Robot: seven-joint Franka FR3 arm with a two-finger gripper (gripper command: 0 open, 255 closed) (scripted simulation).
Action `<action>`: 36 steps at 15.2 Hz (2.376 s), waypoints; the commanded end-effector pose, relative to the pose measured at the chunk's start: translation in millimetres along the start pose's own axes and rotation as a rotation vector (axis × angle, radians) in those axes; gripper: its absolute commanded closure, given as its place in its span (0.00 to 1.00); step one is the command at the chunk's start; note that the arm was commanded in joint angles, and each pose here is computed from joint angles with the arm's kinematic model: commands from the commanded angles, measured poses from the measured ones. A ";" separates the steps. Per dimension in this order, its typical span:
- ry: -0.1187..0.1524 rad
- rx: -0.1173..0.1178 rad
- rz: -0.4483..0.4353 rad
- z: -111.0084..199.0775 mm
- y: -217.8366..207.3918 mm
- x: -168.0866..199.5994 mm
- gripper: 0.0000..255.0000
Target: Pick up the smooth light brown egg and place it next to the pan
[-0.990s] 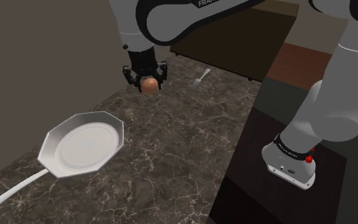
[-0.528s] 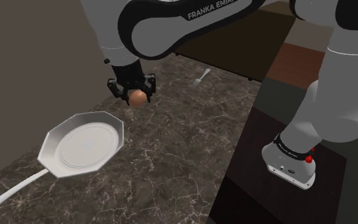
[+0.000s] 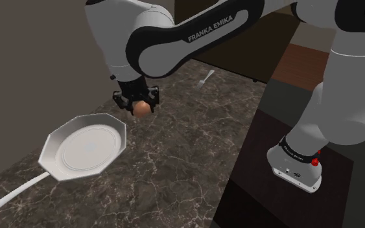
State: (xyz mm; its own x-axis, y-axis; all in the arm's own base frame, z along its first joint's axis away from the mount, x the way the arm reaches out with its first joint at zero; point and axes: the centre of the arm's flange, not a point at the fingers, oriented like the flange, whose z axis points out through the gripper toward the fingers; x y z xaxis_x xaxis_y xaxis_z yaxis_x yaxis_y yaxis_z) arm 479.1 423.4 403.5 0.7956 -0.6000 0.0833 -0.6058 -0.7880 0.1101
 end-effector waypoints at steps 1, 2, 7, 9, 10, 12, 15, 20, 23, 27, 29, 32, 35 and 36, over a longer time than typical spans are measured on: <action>0.000 0.001 0.000 11.6 -2.1 -2.9 1.00; 0.000 0.001 0.000 16.8 -2.7 -3.3 1.00; 0.000 0.001 0.000 43.0 -5.6 -5.5 1.00; 0.000 0.001 0.000 53.4 -6.8 -6.4 1.00; 0.000 0.001 0.000 58.7 -7.3 -6.8 1.00; 0.000 0.001 0.000 69.1 -8.5 -7.7 1.00; 0.000 0.001 0.000 70.5 -8.7 -7.8 1.00; 0.000 0.001 0.000 70.5 -8.7 -7.8 1.00; 0.000 0.001 0.000 70.5 -8.6 -7.8 0.00; 0.000 0.001 0.000 57.3 -8.6 -7.8 0.00; 0.000 0.001 0.000 30.9 -8.6 -7.8 0.00; 0.000 0.001 0.000 20.5 -8.6 -7.8 0.00; 0.000 0.001 0.000 20.5 -8.6 -7.8 0.00; 0.000 0.001 0.000 20.5 -8.6 -7.8 0.00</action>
State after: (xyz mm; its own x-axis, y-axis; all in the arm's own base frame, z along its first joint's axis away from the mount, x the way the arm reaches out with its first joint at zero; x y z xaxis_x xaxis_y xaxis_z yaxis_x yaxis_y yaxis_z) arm 478.1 432.0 381.4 0.7956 -0.6000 0.0834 -0.6058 -0.7881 0.1093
